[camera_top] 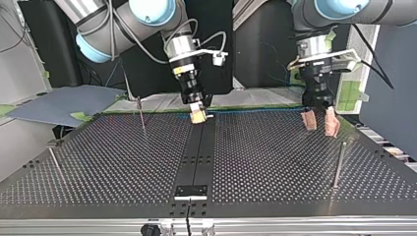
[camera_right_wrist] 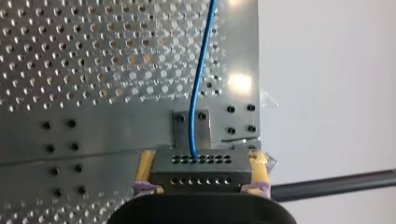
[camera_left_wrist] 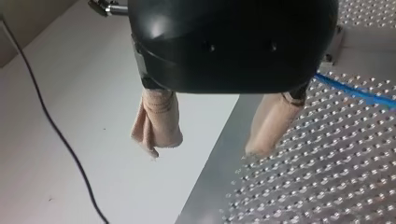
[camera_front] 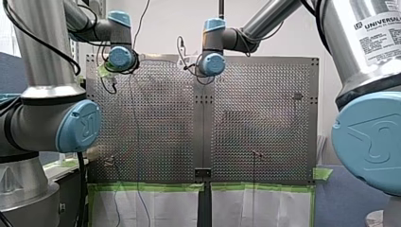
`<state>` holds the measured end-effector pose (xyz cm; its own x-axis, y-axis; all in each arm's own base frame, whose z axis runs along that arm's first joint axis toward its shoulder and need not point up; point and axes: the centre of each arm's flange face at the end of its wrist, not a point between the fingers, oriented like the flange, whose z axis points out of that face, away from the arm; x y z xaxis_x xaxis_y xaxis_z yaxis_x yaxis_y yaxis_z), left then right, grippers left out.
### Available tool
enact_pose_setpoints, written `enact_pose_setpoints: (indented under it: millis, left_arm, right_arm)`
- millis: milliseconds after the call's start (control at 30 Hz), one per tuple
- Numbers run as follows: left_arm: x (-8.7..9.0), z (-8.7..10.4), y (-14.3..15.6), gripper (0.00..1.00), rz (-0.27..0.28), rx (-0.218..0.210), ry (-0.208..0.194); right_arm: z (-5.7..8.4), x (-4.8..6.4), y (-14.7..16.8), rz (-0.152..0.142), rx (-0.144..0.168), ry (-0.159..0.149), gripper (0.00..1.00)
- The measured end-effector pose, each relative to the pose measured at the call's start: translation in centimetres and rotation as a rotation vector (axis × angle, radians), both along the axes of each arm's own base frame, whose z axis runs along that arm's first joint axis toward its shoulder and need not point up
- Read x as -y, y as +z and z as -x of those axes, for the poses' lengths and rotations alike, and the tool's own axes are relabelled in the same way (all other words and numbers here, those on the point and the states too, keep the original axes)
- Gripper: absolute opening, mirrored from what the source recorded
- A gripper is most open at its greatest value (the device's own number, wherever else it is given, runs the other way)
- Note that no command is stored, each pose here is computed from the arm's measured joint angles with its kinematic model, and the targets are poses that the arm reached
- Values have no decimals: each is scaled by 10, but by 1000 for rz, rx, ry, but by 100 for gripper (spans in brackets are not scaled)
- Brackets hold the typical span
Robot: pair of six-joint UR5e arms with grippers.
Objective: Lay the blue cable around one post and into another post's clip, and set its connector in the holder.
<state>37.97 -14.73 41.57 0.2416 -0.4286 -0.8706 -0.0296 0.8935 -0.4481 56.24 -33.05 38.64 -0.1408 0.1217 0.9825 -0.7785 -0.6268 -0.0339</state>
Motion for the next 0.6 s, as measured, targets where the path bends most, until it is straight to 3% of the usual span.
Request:
enact_pose_setpoints:
  millis: [367,600]
  left_arm:
    - [-33,-23,30,100,23,62,-8]
    - [-60,-33,40,100,30,91,34]
  right_arm:
    - [-29,-11,-1,6,5,41,0]
    - [-37,-13,5,18,21,52,0]
